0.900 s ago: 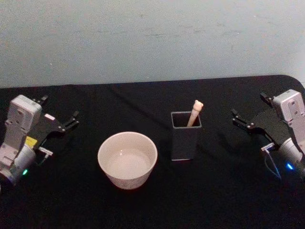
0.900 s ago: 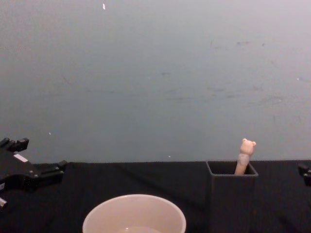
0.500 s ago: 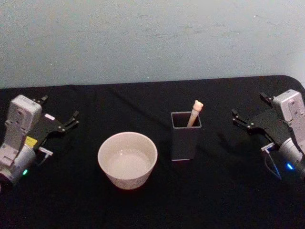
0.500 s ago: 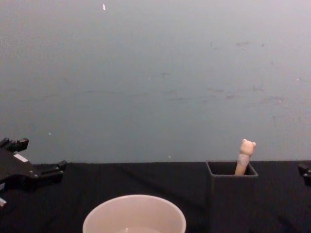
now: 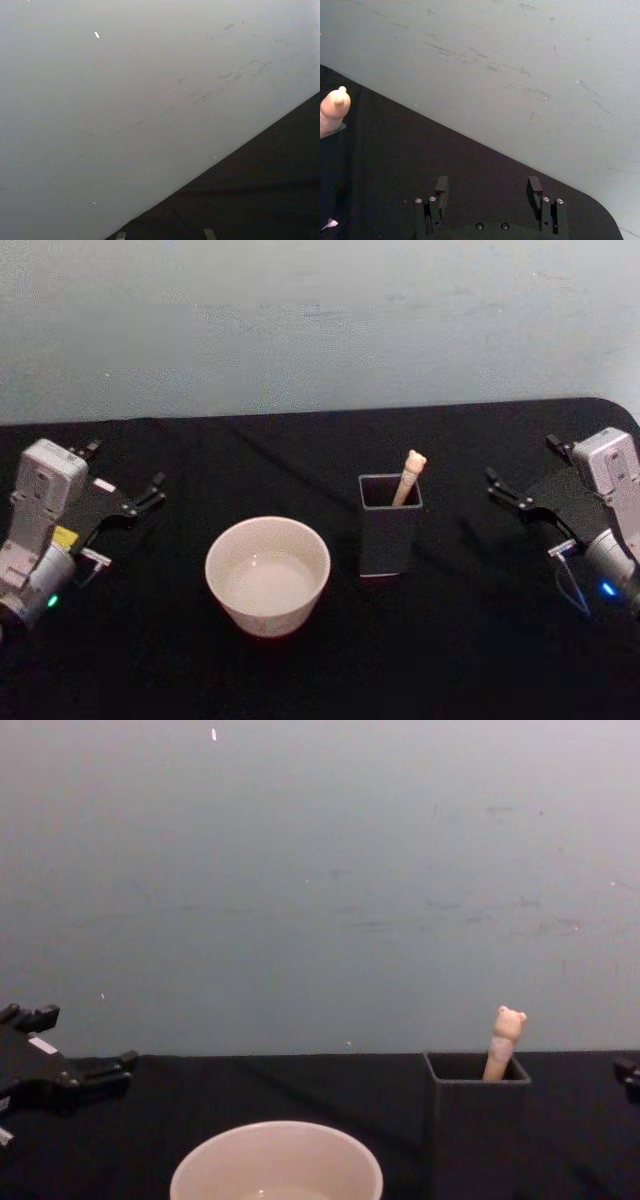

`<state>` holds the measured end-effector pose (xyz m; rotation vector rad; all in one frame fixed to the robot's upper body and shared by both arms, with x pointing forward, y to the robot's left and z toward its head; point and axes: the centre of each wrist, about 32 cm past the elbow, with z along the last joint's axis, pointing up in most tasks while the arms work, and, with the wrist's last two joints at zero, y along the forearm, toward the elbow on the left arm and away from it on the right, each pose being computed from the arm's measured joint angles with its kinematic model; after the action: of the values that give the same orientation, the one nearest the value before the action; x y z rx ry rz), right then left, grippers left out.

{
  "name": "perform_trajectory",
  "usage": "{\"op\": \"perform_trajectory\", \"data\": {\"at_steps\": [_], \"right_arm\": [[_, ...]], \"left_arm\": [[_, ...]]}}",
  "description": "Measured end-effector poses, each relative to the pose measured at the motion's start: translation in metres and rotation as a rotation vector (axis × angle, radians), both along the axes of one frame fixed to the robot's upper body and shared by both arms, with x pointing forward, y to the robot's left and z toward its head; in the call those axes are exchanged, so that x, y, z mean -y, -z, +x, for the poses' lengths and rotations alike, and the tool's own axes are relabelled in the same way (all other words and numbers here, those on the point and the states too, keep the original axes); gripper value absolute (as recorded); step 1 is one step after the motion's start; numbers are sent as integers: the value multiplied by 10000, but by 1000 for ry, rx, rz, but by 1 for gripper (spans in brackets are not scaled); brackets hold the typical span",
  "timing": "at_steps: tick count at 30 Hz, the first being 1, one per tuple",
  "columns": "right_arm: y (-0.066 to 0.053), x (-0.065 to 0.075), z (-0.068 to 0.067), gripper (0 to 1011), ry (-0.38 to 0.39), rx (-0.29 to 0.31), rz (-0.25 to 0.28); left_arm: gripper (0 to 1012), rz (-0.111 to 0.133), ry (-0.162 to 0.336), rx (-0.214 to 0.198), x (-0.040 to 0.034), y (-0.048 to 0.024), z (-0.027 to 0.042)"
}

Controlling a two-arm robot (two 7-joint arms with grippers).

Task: Pick up the stirring spoon with one hand, stir inside the cup, then place it back in its original position.

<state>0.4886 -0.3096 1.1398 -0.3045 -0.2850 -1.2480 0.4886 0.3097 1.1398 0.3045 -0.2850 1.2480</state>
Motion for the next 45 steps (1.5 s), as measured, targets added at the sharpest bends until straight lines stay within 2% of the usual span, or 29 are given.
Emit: {"op": "perform_trajectory", "data": {"at_steps": [28, 38, 45], "right_arm": [[-18, 25, 16, 1000, -3, -8, 14], [-76, 74, 26, 1000, -37, -50, 103], [-173, 83, 42, 1000, -79, -64, 201]], "left_arm": [[1001, 0, 0, 0, 0, 0, 0], [1001, 0, 0, 0, 0, 0, 0], [1001, 0, 0, 0, 0, 0, 0]]}}
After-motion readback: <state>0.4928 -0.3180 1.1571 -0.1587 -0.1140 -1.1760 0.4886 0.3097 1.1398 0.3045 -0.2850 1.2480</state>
